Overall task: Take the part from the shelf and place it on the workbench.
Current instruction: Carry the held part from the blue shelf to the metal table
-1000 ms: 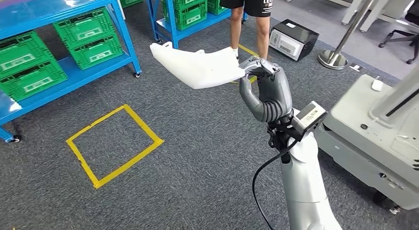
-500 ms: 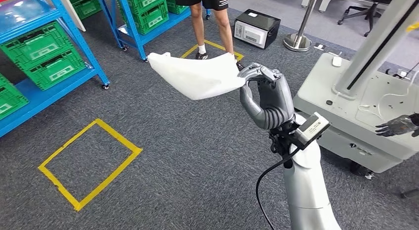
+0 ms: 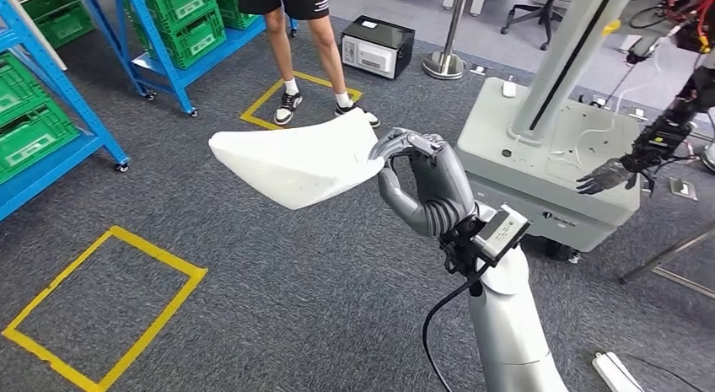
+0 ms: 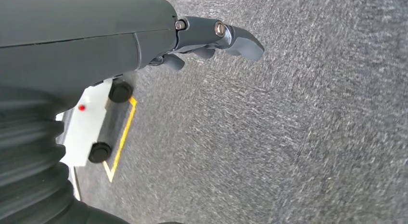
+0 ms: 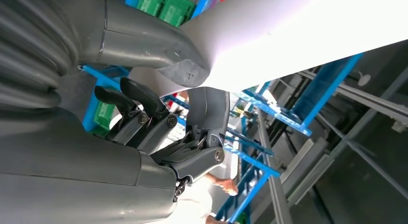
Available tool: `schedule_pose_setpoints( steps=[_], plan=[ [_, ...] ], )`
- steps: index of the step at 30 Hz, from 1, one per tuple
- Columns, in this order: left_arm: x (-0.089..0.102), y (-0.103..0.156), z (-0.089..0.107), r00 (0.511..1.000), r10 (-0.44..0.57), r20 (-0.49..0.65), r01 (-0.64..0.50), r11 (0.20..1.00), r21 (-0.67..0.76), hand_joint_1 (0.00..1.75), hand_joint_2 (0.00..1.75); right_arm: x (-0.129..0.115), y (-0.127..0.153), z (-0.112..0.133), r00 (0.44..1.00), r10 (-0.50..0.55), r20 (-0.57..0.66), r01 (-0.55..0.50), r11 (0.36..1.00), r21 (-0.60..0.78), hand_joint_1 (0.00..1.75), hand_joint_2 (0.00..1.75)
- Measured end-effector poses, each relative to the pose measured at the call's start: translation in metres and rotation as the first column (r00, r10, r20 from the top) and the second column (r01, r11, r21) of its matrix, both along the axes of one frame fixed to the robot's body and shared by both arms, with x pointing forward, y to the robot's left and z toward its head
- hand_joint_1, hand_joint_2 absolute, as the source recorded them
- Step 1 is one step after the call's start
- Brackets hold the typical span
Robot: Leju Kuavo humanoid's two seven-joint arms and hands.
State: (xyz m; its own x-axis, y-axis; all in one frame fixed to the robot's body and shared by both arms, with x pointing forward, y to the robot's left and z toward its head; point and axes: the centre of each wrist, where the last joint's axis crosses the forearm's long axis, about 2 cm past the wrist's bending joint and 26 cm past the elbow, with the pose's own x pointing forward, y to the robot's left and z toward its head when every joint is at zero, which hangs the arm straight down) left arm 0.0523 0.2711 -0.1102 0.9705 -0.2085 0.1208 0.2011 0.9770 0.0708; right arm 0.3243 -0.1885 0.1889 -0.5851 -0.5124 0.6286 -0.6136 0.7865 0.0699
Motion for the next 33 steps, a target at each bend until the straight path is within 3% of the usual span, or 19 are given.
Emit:
schedule_pose_setpoints(
  steps=[9,15,25,33],
  plan=[
    [-0.003,0.004,0.0,0.999,0.013,0.031,-0.013,1.0,0.002,0.0,1.75,0.003,0.01,0.002,1.0,0.002,-0.007,-0.002,0.999,0.044,1.75,1.75],
    [-0.005,0.005,-0.001,0.997,-0.05,0.05,0.05,0.999,-0.006,0.0,1.75,0.0,0.005,0.006,0.999,-0.046,-0.025,0.047,0.998,0.032,1.75,1.75],
    [0.023,0.001,0.003,0.992,-0.104,0.068,0.105,0.994,-0.021,0.0,1.75,0.002,-0.018,0.023,0.993,-0.116,0.01,0.116,0.993,0.03,1.75,1.75],
    [0.024,0.002,0.004,0.994,-0.07,0.079,0.072,0.997,-0.015,0.0,1.75,0.004,-0.023,0.021,0.992,-0.124,0.039,0.123,0.992,0.023,1.75,1.75]
  ],
)
